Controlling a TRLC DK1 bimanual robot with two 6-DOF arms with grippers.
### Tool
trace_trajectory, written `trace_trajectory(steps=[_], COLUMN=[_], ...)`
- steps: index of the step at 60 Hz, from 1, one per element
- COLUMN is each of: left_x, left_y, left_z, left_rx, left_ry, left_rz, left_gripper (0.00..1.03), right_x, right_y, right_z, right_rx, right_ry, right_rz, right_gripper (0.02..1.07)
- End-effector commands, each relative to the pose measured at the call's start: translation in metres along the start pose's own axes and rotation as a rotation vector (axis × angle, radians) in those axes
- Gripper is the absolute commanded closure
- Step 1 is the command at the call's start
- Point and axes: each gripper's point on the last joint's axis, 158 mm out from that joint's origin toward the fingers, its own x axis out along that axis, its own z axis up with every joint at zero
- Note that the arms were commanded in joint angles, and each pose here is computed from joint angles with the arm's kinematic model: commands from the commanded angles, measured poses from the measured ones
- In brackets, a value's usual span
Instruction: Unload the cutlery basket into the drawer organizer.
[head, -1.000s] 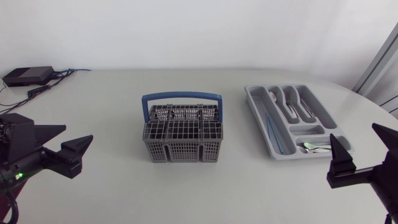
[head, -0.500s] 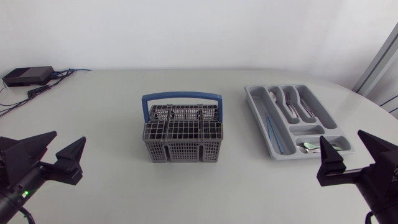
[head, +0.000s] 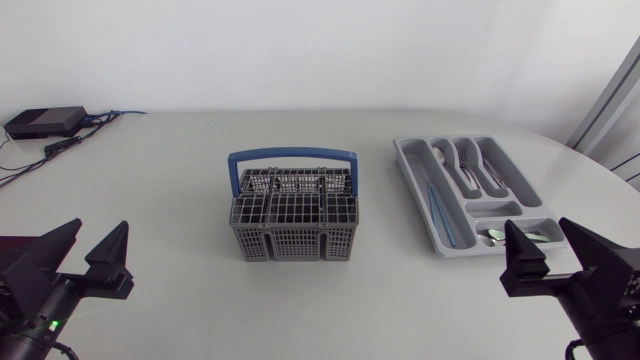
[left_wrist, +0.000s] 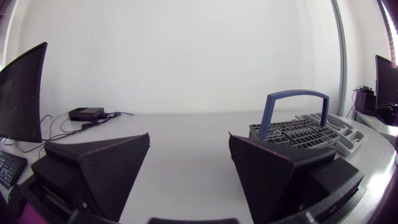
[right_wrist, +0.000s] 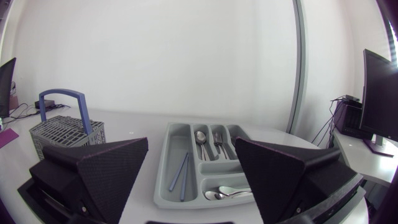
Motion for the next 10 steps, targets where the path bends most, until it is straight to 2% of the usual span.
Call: trace_trajectory(steps=[1, 10], left_x=[0.0008, 0.0008], left_y=[0.0021, 0.0021], left_z=[-0.0043, -0.0043], left_rx=[-0.026, -0.026], left_ry=[-0.004, -0.004], left_rz=[0.009, 0.009], left_gripper=[0.05, 0.05], right_x=[0.0011, 0.0011], right_y=[-0.0005, -0.0005], right_z=[-0.0051, -0.0051], right_rx=[0.032, 0.032], right_ry=[-0.001, -0.001], right_rz=[-0.002, -0.002], right_gripper=[0.06, 0.06])
